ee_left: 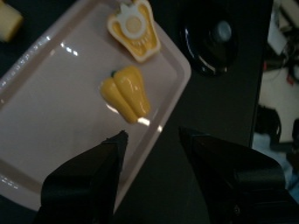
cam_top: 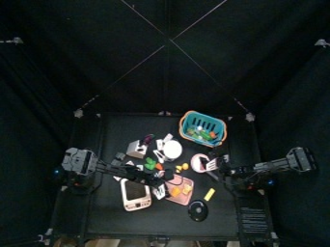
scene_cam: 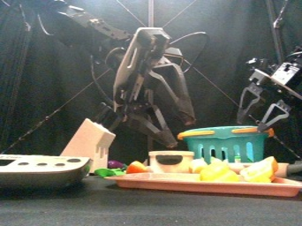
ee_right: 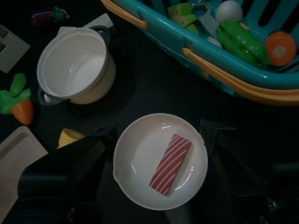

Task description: Grab squash half

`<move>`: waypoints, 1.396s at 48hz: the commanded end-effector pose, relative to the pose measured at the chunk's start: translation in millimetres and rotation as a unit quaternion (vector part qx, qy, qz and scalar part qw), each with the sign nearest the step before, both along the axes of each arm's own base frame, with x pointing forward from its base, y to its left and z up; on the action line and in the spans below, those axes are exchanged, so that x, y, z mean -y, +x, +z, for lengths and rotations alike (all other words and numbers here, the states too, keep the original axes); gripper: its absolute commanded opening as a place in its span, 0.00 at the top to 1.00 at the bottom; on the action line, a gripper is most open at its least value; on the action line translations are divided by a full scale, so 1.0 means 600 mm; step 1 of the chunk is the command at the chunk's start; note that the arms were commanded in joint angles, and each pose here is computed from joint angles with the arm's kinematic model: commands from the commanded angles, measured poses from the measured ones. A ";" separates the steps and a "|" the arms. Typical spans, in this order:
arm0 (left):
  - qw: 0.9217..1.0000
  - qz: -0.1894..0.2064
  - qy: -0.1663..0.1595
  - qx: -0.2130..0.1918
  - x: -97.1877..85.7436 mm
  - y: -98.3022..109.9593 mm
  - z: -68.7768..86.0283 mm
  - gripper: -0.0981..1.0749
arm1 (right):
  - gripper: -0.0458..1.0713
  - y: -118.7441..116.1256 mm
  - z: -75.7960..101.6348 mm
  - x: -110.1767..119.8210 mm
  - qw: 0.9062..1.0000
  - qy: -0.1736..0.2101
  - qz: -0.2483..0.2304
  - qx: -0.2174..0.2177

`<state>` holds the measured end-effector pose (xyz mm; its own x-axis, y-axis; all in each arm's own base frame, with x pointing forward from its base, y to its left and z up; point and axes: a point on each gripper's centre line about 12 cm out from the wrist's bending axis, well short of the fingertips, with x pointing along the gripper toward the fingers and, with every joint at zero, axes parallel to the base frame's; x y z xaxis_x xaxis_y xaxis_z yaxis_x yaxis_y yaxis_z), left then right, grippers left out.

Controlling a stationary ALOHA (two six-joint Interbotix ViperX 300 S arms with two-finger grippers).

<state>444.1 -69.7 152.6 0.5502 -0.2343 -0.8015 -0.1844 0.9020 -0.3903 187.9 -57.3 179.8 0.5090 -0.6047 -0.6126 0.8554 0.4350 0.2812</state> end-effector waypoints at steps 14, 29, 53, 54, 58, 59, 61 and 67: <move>0.993 0.027 0.066 -0.092 0.010 0.047 0.029 0.17 | 0.03 0.000 0.000 -0.001 1.000 0.007 -0.005 0.000; 0.986 0.100 0.101 -0.084 0.001 0.057 0.011 0.17 | 0.03 -0.007 -0.009 -0.001 1.000 0.012 -0.009 -0.007; 0.991 0.114 0.064 -0.037 0.007 0.089 -0.007 0.16 | 0.03 -0.014 -0.017 0.002 1.000 0.012 -0.013 -0.015; 0.991 0.114 0.065 -0.036 0.008 0.091 -0.008 0.16 | 0.03 -0.014 -0.018 0.002 1.000 0.011 -0.013 -0.016; 0.991 0.114 0.064 -0.035 0.009 0.099 -0.009 0.16 | 0.03 -0.014 -0.017 0.002 1.000 0.012 -0.013 -0.015; 0.991 0.114 0.064 -0.036 0.009 0.101 -0.011 0.16 | 0.03 -0.014 -0.018 0.002 1.000 0.011 -0.013 -0.016; 0.990 0.115 0.065 -0.039 0.008 0.104 -0.015 0.16 | 0.03 -0.014 -0.017 0.002 1.000 0.012 -0.013 -0.015; 0.989 0.118 0.068 -0.051 0.009 0.113 -0.021 0.16 | 0.03 -0.014 -0.018 0.002 1.000 0.011 -0.013 -0.016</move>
<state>501.2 -75.2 121.8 0.4549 0.0084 -0.8905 -0.4309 0.8772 -0.2118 177.9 -58.1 166.8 0.4705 -0.6009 -0.6461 0.8755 0.4094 0.2567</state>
